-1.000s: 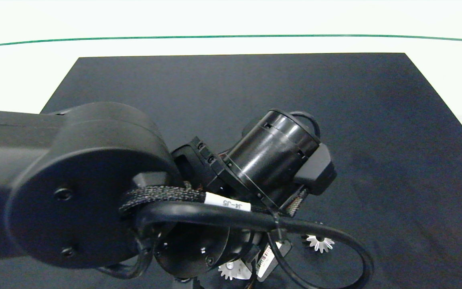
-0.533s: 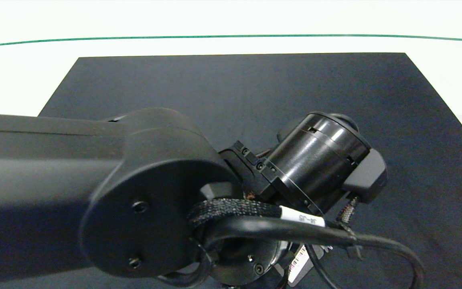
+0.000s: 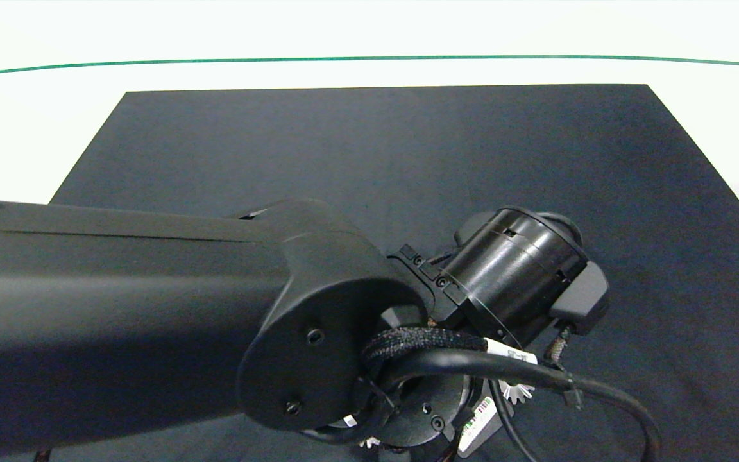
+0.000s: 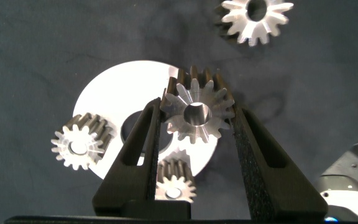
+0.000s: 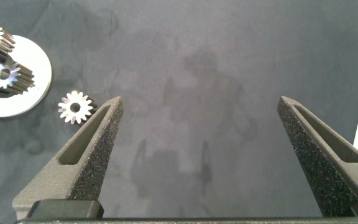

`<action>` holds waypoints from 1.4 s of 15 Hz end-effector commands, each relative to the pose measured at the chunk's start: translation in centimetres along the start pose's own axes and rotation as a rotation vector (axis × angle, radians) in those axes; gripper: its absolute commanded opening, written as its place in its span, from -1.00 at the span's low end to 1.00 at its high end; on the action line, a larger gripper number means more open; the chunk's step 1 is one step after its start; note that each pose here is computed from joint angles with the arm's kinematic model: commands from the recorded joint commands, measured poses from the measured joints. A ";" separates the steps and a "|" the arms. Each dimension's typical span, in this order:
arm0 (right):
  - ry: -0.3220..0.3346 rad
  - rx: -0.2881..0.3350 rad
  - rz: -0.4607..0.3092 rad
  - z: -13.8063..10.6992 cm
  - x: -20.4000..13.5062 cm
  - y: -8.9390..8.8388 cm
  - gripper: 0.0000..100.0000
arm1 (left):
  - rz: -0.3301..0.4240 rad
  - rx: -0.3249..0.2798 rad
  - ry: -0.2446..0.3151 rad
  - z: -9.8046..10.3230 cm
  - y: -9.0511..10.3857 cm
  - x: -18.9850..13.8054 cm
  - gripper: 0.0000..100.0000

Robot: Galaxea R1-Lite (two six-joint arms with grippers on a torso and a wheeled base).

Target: Remove an incorrectly installed larger gear and replace it with the correct smaller gear

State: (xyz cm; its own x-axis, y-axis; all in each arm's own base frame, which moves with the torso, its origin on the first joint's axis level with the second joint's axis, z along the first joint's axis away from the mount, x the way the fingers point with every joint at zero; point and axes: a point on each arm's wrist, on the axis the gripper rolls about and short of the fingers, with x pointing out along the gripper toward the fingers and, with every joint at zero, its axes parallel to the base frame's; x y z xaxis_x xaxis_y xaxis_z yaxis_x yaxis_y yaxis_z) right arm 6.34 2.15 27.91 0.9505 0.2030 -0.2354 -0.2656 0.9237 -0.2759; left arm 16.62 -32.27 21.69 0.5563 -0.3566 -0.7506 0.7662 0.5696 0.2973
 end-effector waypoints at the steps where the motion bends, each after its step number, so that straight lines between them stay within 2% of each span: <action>1: -0.003 -0.001 -0.001 0.0 -0.1 0.0 1.00 | 0.009 0.001 0.022 -0.1 0.3 0.7 -0.56; 21: -0.014 0.000 0.010 0.1 -0.3 0.0 1.00 | 0.011 0.013 0.062 -0.4 -0.2 2.4 -0.56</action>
State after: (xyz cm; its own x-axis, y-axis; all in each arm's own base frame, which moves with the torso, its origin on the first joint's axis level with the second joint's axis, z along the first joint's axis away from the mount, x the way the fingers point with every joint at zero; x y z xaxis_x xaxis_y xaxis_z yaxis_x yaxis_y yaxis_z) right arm 6.10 2.09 28.02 0.9498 0.2167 -0.2254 -0.2750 0.9221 -0.2721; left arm 17.60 -32.89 19.89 0.5467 -0.3131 -0.7766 0.7639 0.5662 0.3095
